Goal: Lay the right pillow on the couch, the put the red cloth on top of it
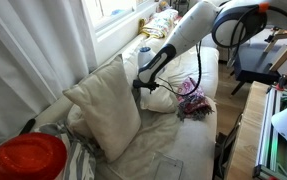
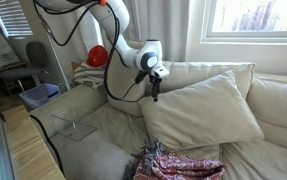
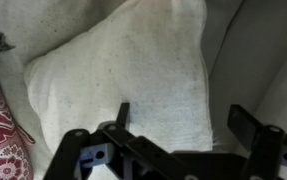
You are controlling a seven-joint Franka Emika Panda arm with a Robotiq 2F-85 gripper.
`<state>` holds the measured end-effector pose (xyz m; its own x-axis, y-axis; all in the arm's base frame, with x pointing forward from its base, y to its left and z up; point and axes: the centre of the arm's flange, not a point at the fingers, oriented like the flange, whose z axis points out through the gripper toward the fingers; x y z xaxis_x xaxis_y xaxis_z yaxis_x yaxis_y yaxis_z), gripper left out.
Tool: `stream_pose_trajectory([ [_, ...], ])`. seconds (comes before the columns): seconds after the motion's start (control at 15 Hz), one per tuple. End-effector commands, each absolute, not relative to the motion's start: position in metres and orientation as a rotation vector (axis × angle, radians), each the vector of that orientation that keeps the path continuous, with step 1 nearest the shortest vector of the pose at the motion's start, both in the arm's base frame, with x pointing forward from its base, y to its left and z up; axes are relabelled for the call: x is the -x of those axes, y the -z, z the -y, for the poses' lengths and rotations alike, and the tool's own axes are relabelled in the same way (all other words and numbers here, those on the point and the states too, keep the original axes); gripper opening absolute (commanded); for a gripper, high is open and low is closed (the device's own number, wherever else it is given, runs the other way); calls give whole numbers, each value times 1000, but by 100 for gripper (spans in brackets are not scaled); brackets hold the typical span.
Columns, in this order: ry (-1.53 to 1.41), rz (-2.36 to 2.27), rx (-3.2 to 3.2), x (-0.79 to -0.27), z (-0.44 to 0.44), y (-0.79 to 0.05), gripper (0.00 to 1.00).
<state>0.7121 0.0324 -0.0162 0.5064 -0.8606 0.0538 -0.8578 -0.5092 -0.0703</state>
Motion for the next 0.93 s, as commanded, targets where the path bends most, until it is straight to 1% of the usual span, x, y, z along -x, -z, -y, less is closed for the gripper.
stream_pose_trajectory([
  [0.0, 203, -1526, 2714, -720, -21, 36, 75],
  [0.2, 173, -1555, 2734, -718, -12, 44, 49],
  [0.33, 188, -1614, 2721, -720, -6, 37, 36],
  [0.4, 193, -1655, 2707, -721, -3, 32, 28],
  [0.67, 220, -1943, 2607, -716, 21, -4, 2],
  [0.73, 233, -2015, 2576, -714, 28, -15, 0],
  [0.87, 247, -2146, 2512, -712, 40, -32, 4],
])
